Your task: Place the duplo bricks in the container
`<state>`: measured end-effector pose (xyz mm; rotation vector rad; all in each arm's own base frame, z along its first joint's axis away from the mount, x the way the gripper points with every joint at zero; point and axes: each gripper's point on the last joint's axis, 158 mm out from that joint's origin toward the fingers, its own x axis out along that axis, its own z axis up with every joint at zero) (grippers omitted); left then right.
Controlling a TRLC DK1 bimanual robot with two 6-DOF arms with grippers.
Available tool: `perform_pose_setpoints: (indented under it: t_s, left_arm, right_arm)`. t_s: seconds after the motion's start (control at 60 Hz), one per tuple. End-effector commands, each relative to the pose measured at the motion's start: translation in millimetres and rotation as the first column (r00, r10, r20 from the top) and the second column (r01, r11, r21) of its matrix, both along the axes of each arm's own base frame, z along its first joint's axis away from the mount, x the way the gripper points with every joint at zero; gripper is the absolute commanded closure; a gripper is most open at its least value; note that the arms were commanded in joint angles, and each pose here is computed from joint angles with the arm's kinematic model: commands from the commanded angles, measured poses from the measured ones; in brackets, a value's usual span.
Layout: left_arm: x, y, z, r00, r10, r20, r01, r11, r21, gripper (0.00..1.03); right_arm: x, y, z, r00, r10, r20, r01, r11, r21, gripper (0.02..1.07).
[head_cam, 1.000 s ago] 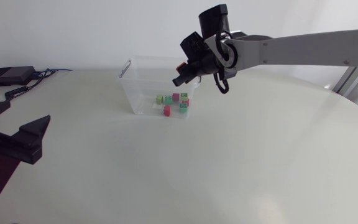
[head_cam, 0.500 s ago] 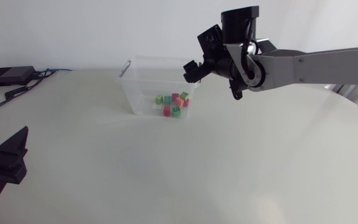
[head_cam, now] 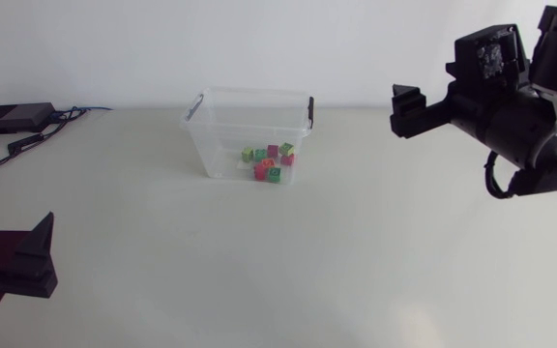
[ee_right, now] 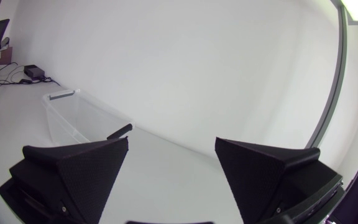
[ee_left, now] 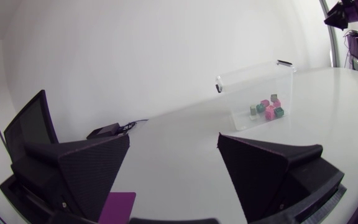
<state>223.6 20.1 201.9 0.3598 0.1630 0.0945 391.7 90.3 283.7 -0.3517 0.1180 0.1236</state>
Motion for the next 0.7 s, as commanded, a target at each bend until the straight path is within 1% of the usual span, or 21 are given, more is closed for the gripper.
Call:
perform_pose_setpoints:
  t_s: [0.0,0.167,0.367,0.483,0.683]
  left_arm:
    - [2,4,-2,1.000,0.016,0.021,-0.016,1.000,0.011,0.04]
    - [6,3,5,0.998,0.014,0.067,-0.016,1.000,0.019,0.04]
    - [10,4,3,0.996,0.017,0.090,-0.020,0.999,0.031,0.04]
    - [13,5,0,0.995,0.018,0.099,-0.023,0.999,0.043,0.04]
    - [18,-1,-10,0.994,-0.004,0.105,0.008,0.999,-0.040,0.04]
  right_arm:
    - [-18,-22,-11,0.999,-0.052,-0.009,0.052,0.998,0.019,0.06]
    - [-47,-62,-21,0.990,-0.139,-0.004,0.139,0.990,0.034,0.06]
    - [-79,-82,-32,0.983,-0.181,0.011,0.180,0.983,0.034,0.06]
    - [-98,-93,-34,0.978,-0.205,0.042,0.203,0.978,0.044,0.06]
    - [-111,-95,-54,0.980,-0.197,0.041,0.191,0.975,0.110,0.06]
